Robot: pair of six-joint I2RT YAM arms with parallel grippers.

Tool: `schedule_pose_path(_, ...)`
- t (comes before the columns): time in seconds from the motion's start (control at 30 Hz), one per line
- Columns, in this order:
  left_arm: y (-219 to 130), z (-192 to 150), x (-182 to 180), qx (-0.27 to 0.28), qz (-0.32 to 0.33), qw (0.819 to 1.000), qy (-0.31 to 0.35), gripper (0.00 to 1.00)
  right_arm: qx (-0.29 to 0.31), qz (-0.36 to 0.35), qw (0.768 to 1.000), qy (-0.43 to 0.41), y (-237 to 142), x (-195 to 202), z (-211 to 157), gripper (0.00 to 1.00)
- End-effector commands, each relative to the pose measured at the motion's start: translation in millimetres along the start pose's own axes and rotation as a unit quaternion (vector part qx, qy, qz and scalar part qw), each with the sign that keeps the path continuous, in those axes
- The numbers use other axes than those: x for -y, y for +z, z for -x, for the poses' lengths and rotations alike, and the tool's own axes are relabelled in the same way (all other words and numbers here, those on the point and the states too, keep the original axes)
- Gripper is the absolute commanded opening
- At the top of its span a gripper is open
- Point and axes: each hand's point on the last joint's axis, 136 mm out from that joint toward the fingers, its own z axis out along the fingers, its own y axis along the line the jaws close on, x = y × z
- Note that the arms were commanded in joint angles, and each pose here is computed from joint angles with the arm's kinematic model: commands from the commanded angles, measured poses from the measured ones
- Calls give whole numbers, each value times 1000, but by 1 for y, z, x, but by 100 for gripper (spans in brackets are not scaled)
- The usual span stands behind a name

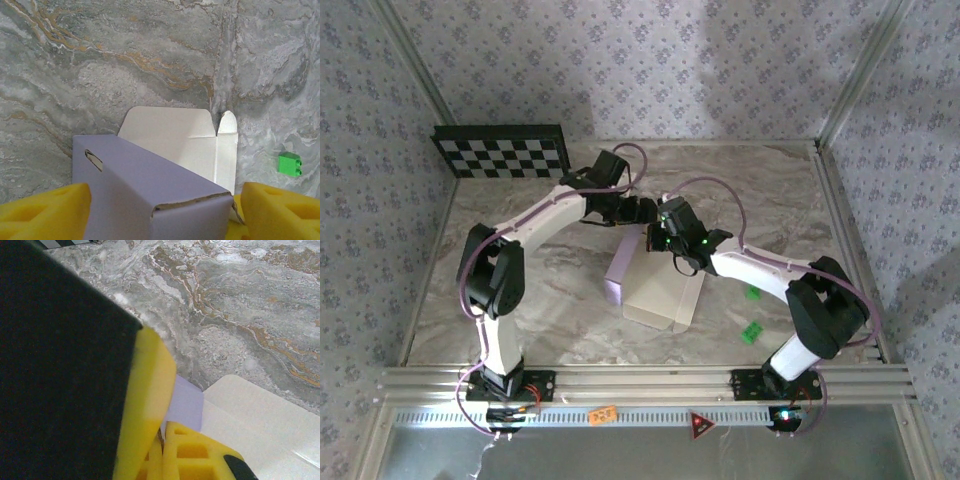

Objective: Fold the paper box

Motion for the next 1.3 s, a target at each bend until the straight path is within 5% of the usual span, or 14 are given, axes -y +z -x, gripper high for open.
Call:
schedule_pose_path(0.0, 8, -14, -4, -34, 19, 999, 12, 74, -80, -32, 996, -3, -2, 22, -46, 7)
schedule_pose_path(0.53, 4, -26, -4, -54, 40, 997, 47, 63, -34, -9, 999, -32, -47, 16, -9, 29)
schedule_pose_path(0.83, 0, -34, 6, -72, 8, 995, 73, 62, -7, -25, 998, -58, -73, 52, -2, 50)
schedule_pose_path(1.0, -2, -45, 15, -95, -27, 991, 95, 62, -27, 40, 992, -115, -56, 66, -12, 51)
schedule_pose_path(1.27, -6, -65, 29, -142, -85, 979, 121, 62, -26, 204, 951, -229, -35, 30, -38, 54)
